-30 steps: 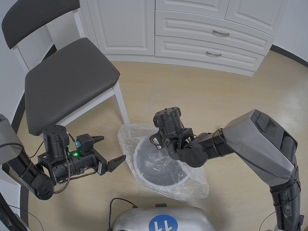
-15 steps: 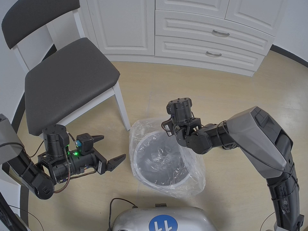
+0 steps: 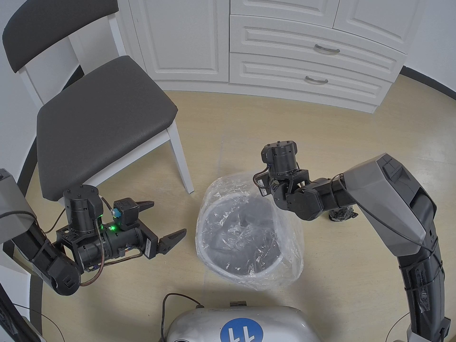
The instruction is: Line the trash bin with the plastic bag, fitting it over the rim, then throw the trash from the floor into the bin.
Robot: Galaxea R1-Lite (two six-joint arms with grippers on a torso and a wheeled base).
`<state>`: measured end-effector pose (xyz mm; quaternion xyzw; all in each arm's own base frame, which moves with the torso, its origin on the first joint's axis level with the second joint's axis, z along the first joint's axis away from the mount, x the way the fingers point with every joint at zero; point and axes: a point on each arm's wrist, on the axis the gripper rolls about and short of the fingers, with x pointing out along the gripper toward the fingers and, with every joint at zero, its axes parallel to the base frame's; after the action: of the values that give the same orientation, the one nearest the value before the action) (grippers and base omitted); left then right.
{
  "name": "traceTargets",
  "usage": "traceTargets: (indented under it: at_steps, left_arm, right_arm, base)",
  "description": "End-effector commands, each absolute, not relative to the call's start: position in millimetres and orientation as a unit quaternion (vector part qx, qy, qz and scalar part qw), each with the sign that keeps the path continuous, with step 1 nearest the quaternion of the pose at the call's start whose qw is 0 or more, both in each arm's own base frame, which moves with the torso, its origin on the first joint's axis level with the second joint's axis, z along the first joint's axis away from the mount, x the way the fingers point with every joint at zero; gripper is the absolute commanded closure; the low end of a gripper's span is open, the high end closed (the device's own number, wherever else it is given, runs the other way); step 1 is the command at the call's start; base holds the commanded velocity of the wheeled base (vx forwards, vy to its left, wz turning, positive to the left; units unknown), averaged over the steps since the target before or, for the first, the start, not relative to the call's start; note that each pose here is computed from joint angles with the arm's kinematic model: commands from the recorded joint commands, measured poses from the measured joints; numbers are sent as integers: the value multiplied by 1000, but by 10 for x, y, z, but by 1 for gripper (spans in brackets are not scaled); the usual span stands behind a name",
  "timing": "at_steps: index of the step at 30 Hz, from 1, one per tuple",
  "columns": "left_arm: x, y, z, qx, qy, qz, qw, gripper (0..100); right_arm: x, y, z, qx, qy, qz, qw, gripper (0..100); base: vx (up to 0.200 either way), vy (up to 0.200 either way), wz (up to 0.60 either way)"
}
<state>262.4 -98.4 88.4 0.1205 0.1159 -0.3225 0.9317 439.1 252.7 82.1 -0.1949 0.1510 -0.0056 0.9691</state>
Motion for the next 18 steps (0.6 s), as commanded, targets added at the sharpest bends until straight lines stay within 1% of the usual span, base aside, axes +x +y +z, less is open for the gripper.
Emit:
traceTargets:
  at_steps: [1, 4, 5, 12, 14, 17, 18]
  left_arm:
    - [2628, -986, 871, 120, 118, -323, 931, 0]
    - [2629, -987, 867, 120, 119, -323, 931, 0]
    - [2629, -987, 867, 120, 119, -323, 931, 0]
    - [2631, -969, 880, 120, 117, -320, 933, 0]
    - [2620, -966, 891, 120, 115, -320, 933, 0]
    - [2619, -965, 897, 120, 114, -319, 933, 0]
    - [2624, -958, 904, 120, 112, -318, 934, 0]
  right_arm:
    - [4385, 2528, 846, -193, 149, -5, 970, 100]
    - [4341, 2574, 873, -195, 147, 1, 970, 100]
    - [4331, 2577, 877, -196, 148, 2, 969, 0]
    - [4054, 2767, 1094, -194, 135, 31, 971, 0]
    - [3834, 2815, 1203, -210, 137, 49, 967, 0]
    - [3814, 2817, 1211, -212, 137, 51, 966, 0]
    - [3571, 2813, 1247, -238, 147, 69, 958, 0]
  base:
    - [0, 0, 0]
    - [0, 0, 0]
    - [0, 0, 0]
    - [0, 0, 0]
    - [0, 0, 0]
    - [0, 0, 0]
    - [0, 0, 0]
